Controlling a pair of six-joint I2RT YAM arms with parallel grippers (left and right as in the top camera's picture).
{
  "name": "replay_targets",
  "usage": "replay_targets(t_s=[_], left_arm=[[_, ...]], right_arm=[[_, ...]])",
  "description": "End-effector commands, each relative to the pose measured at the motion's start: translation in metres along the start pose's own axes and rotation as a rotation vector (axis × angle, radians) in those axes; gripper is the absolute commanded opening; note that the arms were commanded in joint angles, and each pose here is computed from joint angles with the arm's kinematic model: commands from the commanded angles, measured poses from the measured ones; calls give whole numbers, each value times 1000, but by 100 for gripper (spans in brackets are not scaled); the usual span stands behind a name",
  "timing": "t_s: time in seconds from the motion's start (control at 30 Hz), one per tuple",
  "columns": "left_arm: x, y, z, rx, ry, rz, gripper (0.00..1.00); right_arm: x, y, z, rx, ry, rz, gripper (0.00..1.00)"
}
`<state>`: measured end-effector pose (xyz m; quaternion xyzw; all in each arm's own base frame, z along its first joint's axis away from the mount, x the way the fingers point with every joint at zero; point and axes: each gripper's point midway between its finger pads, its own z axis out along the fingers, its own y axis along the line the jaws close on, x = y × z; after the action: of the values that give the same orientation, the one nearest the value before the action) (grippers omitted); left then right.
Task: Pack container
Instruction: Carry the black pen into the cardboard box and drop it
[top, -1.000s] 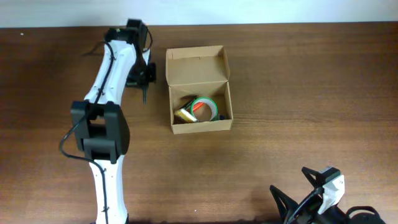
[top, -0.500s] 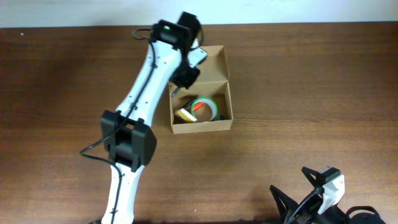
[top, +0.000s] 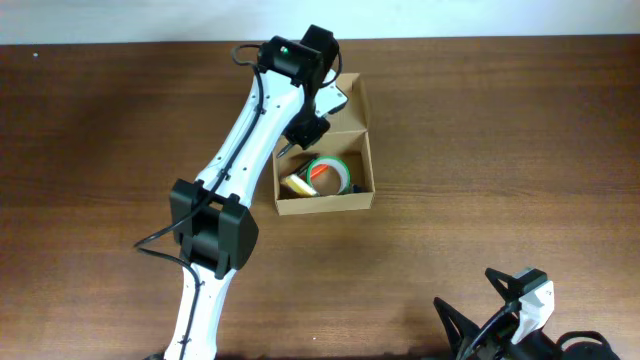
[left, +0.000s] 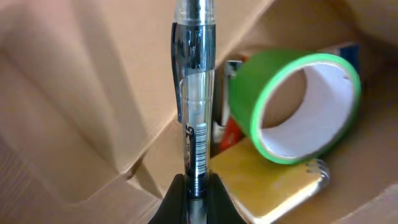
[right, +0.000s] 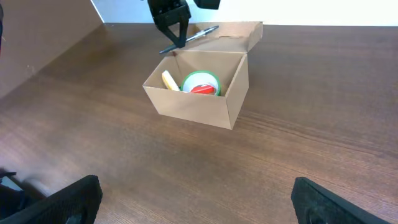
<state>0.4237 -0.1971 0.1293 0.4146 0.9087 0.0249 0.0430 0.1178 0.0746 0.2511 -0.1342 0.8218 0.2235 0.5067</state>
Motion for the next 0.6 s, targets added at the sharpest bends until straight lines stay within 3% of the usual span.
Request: replay_targets(t_s=[0.0, 0.27, 0.57], left_arm=[[-7, -14, -8, 72, -47, 71, 2], [-8, -34, -11, 183, -73, 138, 2], [-7, -35, -11, 181, -77, 222, 2]], right_arm=[[0, 1, 0, -9, -4, 6, 99], [0, 1, 0, -9, -4, 5, 99], [0, 1, 0, -9, -4, 5, 99]])
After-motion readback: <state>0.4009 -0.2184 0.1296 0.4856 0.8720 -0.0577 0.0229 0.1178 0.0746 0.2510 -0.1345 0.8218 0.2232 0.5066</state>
